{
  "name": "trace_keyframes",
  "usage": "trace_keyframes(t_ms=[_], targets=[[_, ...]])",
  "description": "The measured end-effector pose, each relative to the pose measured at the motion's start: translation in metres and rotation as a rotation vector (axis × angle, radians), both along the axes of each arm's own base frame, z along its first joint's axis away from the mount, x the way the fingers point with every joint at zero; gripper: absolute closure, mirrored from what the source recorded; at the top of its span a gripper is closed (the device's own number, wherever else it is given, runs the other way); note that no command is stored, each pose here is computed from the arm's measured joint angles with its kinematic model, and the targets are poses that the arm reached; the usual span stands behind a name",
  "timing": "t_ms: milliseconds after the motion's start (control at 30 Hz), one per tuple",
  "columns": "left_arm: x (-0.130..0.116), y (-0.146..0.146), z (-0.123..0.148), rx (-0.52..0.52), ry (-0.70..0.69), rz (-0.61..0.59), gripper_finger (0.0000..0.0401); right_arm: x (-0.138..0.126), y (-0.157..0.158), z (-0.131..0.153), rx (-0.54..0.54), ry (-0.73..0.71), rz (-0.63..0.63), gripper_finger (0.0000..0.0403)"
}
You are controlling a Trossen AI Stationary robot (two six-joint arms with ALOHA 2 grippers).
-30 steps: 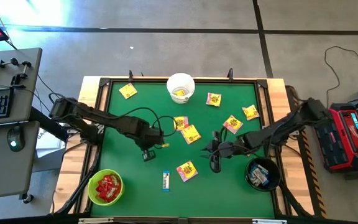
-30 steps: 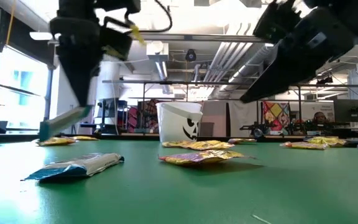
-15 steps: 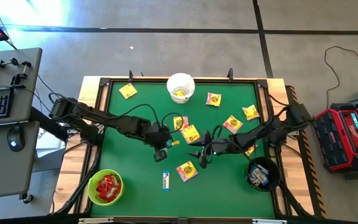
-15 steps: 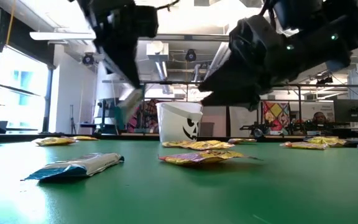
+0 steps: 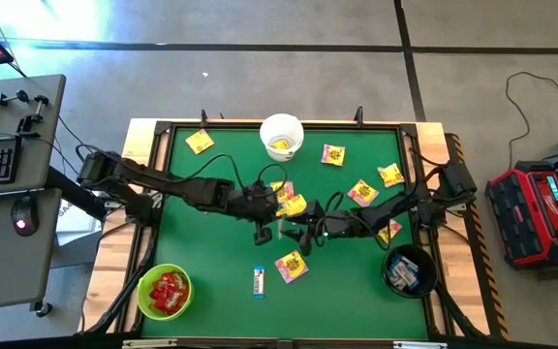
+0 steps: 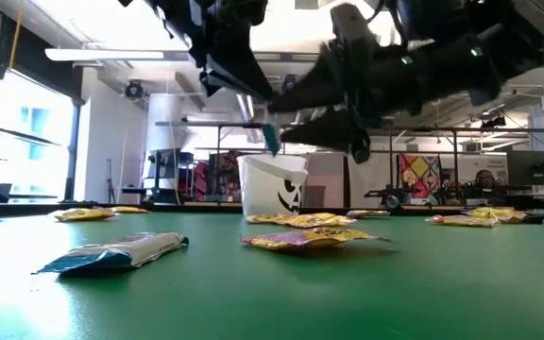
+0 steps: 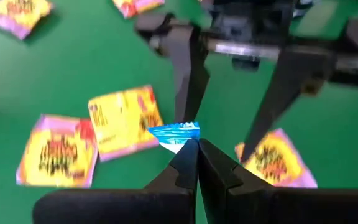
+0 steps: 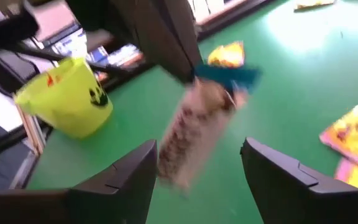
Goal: Sort candy by brand, put in halloween buckets
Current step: Put the white candy into the black bucket
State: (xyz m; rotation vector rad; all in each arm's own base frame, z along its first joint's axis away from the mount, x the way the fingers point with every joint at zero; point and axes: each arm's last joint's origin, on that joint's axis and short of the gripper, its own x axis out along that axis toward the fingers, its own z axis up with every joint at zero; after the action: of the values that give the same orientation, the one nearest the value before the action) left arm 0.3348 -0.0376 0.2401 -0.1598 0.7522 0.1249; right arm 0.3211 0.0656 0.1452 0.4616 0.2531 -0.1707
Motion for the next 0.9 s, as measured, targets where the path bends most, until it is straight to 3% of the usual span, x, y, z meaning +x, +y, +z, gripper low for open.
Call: trace_keyframes(t_ms=[233,467,600,900], targets=[[0.003,0.000,0.004,0.021,-0.052,0.001,0.0401,0.011,0.000,0.012,0.009,-0.033,-0.064,0.0137],[0.005,0.000,0.006,0.025,-0.075,-0.006,0.0401,0.013,0.000,0.013,0.005,-0.021,-0.079,0.0140],[0.005,0.000,0.006,0.029,-0.075,-0.010,0.0401,0.013,0.000,0.013,0.005,-0.021,-0.078,0.0176],[0.005,-0.001,0.006,0.025,-0.075,-0.016,0.0401,0.013,0.001,0.013,-0.024,-0.016,-0.056,0.0309]])
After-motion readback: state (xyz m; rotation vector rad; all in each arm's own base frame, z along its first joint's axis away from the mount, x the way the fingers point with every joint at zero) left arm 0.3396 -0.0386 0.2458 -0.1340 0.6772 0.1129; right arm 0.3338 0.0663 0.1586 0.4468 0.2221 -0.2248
